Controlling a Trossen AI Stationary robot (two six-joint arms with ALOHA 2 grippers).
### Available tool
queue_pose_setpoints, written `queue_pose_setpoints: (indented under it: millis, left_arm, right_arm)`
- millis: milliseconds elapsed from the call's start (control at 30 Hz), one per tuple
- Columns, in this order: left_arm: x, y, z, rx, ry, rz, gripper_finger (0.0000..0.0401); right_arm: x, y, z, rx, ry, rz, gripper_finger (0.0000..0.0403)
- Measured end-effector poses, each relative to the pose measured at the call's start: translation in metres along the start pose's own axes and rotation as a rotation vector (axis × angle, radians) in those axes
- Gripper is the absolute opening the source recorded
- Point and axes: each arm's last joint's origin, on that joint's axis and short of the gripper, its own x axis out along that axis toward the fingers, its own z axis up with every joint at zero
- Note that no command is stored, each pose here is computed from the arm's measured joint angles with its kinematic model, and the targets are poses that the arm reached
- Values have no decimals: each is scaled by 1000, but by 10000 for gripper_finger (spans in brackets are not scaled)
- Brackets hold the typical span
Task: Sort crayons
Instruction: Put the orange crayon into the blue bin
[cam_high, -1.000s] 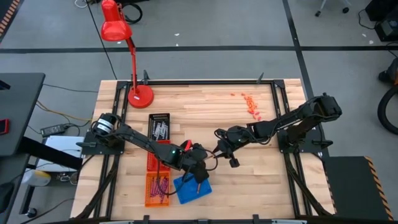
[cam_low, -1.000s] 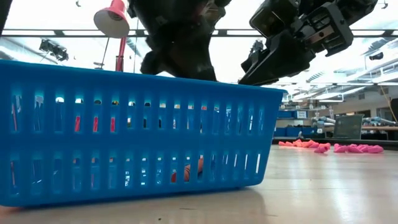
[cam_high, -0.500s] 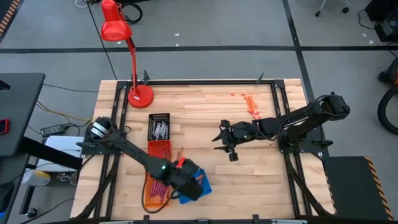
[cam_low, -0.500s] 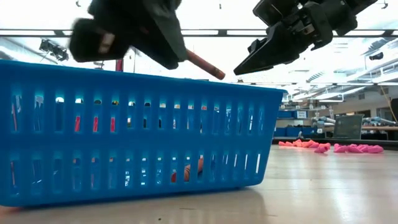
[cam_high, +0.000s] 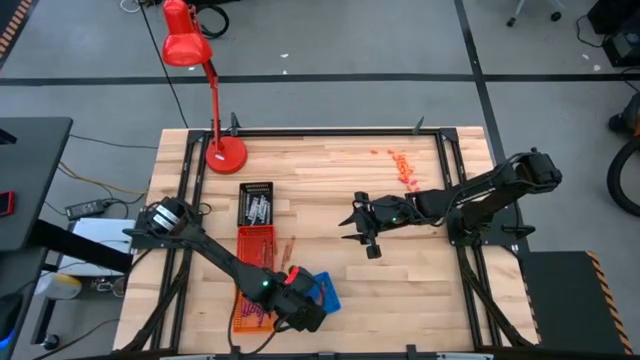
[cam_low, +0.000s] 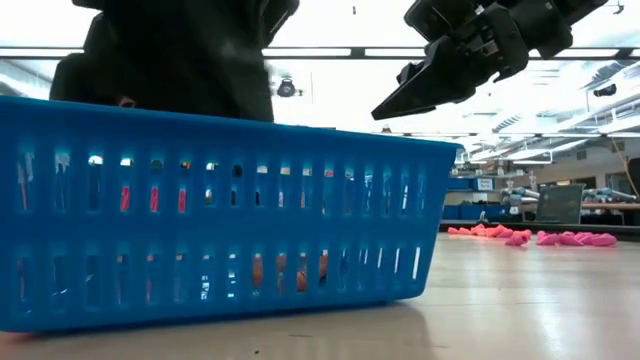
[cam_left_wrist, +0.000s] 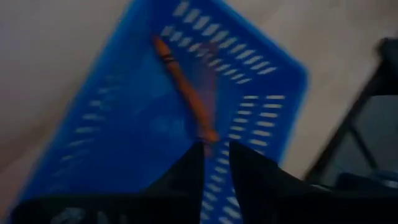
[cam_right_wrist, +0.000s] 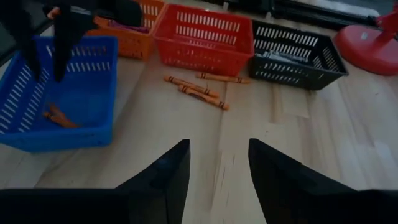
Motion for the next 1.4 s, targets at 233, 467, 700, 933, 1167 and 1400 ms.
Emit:
queue_pose_setpoints:
  millis: [233, 467, 700, 933, 1167, 1400]
  left_arm:
    - [-3, 1, 11, 23, 98, -19, 124]
    - [-16, 5, 37, 15, 155, -32, 119]
    - [-29, 29, 69, -43, 123, 144, 117]
    - [-23, 58, 92, -112, 130, 309, 117]
    - [-9, 84, 115, -170, 117, 356, 143]
    - [-7, 96, 134, -181, 108, 374, 193]
  right_arm:
    - [0, 0, -1, 26, 8, 2, 166]
    - [0, 0, 1, 28, -10, 0, 166]
    - [0, 0, 2, 36, -23, -1, 166]
    - [0, 0, 3, 127, -31, 0, 166]
    - [0, 1, 2, 225, -20, 37, 166]
    - [0, 2, 2, 232, -21, 57, 166]
